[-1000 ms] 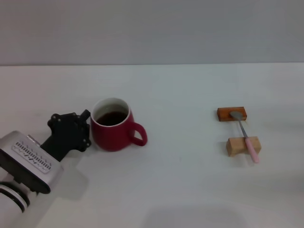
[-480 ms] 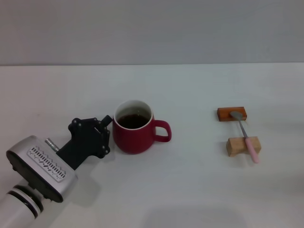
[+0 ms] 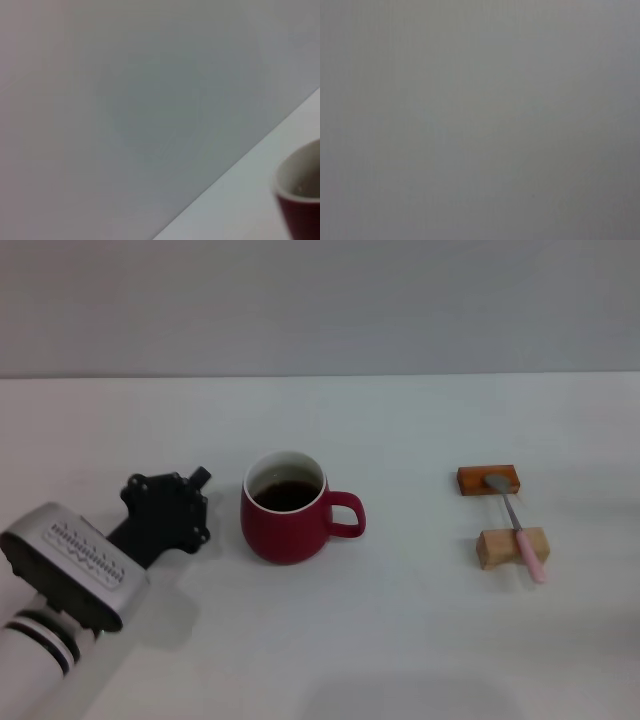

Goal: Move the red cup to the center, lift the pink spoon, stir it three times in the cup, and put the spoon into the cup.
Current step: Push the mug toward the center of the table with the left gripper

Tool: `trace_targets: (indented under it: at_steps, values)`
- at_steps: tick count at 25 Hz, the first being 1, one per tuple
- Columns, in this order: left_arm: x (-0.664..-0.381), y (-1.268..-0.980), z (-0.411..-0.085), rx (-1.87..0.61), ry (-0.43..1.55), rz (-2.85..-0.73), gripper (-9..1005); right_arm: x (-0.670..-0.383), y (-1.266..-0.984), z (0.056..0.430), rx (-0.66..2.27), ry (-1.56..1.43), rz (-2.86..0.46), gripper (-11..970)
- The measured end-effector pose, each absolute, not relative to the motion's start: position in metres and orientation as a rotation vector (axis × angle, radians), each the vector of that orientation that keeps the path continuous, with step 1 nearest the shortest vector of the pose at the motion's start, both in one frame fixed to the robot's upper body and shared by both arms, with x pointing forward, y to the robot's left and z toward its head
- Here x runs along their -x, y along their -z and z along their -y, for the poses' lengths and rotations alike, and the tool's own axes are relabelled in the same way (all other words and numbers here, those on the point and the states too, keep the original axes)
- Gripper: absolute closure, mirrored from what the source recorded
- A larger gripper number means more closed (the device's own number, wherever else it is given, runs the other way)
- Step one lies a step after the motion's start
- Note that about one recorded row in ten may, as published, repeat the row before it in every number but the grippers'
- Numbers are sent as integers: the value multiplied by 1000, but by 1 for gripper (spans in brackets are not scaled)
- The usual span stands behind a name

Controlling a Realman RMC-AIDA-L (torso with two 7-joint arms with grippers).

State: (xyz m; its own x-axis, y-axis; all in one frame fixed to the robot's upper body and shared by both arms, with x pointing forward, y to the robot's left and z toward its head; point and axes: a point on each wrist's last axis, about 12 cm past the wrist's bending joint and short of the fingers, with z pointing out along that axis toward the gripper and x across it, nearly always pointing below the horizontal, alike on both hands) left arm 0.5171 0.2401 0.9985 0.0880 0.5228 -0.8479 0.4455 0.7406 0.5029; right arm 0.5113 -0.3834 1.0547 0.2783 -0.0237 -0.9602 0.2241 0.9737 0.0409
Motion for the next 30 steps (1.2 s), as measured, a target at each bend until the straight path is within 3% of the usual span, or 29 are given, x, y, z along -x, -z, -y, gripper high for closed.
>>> trace_targets:
  at_steps: [6,15,30]
  values:
    - [-534,-1002,-248,-843,-126,-1552,991,-507,-1052,384,-187,172,-1286,317]
    - [-556,-1010,-230,-934,-126,-1532,991,-508,-1053,383,-189,167,-1281,317]
    - [-552,-1009,-209,-1028,-66,-1485,990,-511,-1054,381,-186,160,-1276,316]
